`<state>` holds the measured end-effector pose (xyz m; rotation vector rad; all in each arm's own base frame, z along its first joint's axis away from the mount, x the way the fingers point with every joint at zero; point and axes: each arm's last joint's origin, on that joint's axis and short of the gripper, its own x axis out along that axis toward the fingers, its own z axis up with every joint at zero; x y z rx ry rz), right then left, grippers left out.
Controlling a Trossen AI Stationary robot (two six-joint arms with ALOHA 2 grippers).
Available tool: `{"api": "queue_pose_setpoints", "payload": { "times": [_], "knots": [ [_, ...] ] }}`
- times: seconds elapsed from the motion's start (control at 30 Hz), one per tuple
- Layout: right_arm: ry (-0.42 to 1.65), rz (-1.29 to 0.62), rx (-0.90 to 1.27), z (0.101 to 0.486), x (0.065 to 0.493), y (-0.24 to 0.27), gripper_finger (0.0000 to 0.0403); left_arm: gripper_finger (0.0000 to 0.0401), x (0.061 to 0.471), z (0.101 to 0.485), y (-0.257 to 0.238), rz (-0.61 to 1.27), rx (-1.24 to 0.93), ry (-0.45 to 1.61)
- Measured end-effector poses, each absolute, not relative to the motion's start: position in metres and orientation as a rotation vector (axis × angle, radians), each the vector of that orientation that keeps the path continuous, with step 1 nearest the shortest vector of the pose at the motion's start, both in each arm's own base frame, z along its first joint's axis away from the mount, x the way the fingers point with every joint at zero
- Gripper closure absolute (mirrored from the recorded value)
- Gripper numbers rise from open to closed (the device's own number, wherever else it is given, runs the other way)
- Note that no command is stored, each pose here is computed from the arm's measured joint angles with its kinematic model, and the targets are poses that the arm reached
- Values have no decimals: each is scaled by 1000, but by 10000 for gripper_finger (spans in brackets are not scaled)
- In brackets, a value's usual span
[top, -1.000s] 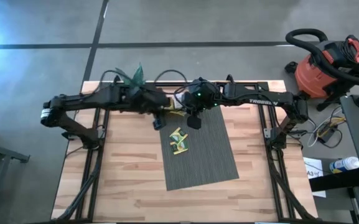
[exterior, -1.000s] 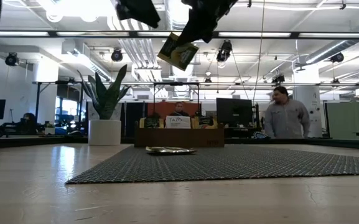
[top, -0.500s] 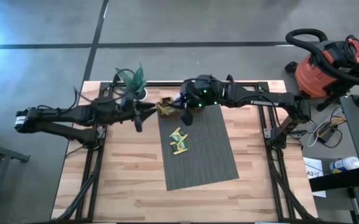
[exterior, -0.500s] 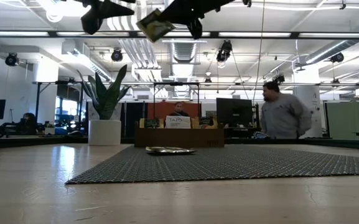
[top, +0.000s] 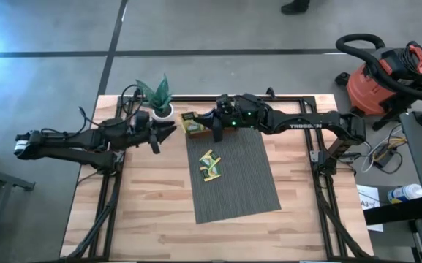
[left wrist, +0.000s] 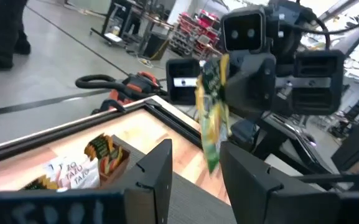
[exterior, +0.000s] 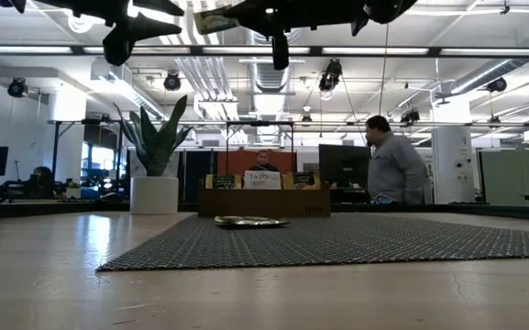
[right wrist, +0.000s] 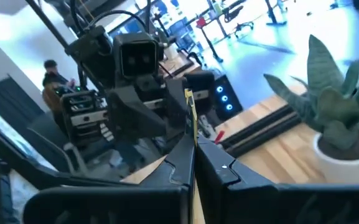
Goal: Pick & Place Tea
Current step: Put the top yellow tea bag into the left compartment of the wooden organizer
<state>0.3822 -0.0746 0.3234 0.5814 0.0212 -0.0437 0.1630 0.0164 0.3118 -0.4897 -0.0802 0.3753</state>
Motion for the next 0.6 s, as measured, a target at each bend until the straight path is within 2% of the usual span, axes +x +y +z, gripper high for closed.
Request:
{"api": "queue_pose_setpoints", "payload": {
  "times": [0.33,0.6],
  "knots": [
    [-32,-8,629,320,383,-73,394,273,188,307,18,380,-492,-107],
    [-9,-16,588,318,383,-72,394,273,189,311,17,338,-493,-146]
  ]
}}
